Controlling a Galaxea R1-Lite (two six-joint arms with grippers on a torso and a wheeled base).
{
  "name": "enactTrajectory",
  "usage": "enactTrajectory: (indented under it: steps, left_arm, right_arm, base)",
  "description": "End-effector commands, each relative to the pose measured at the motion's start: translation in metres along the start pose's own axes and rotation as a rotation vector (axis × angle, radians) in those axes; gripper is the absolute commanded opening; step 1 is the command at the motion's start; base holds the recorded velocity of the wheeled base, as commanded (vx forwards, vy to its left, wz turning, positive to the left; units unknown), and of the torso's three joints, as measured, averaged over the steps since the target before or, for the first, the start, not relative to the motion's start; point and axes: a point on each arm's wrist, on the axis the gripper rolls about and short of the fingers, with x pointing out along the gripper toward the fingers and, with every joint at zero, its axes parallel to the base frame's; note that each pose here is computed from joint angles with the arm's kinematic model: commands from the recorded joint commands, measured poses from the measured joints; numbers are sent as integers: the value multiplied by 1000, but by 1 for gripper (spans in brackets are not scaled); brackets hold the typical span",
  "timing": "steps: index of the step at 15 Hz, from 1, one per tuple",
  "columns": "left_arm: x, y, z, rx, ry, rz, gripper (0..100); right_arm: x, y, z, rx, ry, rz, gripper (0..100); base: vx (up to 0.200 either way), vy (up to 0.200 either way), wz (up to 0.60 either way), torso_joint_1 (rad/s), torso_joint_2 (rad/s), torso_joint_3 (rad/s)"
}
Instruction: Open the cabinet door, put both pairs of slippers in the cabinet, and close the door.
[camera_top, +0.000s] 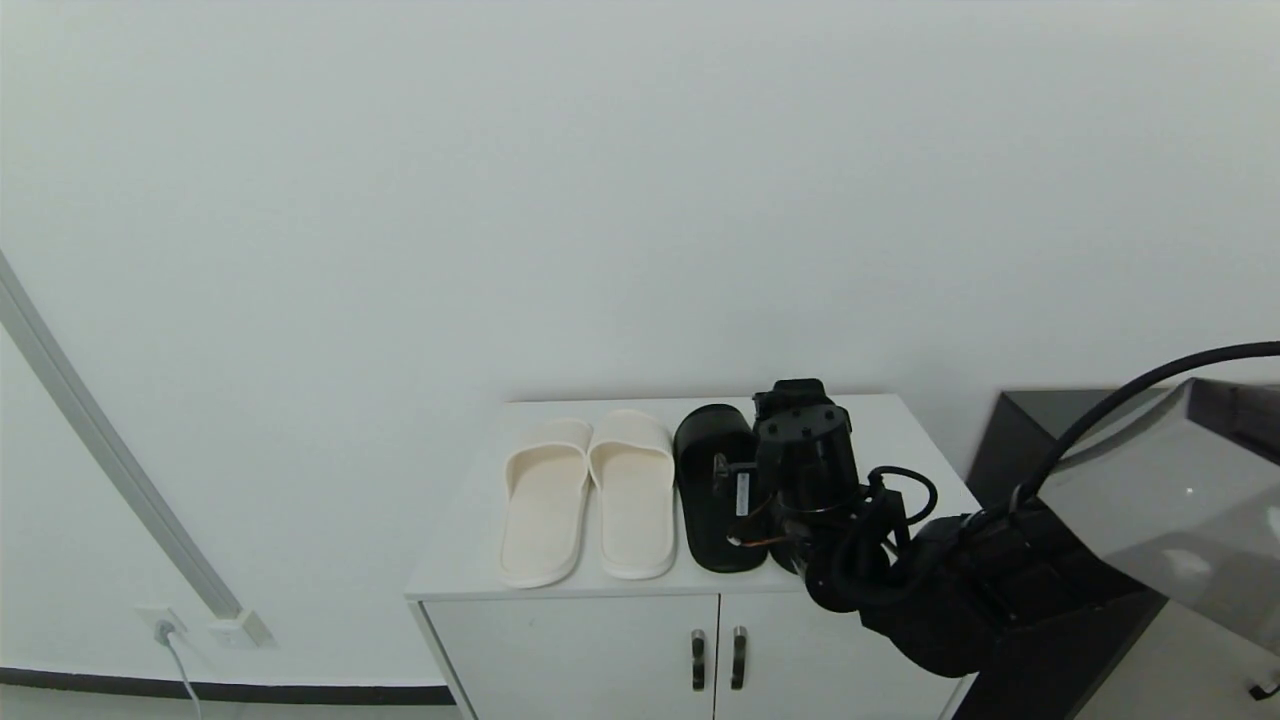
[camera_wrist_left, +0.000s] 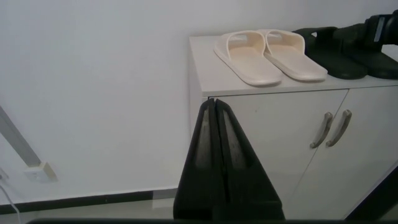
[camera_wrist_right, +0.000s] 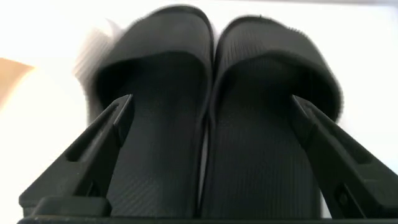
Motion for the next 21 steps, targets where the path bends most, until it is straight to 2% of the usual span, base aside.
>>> enactTrajectory:
  steps: [1,10,14,15,21]
  left_arm:
    - [0,0,0,0,0,1,0]
    - [0,0,0,0,0,1,0]
    - [0,0,0,-2,0,1,0]
    - [0,0,0,-2,1,1,0]
    - [0,0,0,-2,0,1,0]
  right_arm:
    - [23,-4,-12,-8,21,-28,100]
    - [70,10,-17,-15,-19,-38,100]
    - [84,7,-17,-15,-29,-57,100]
    - [84,6,-16,-11,-31,-57,0]
    - [83,4,-13,-7,-38,-72,0]
  base:
    - [0,0,0,0,0,0]
    - [0,0,0,0,0,0]
    - [0,0,0,0,0,0]
    - [0,0,0,0,0,0]
    - [0,0,0,0,0,0]
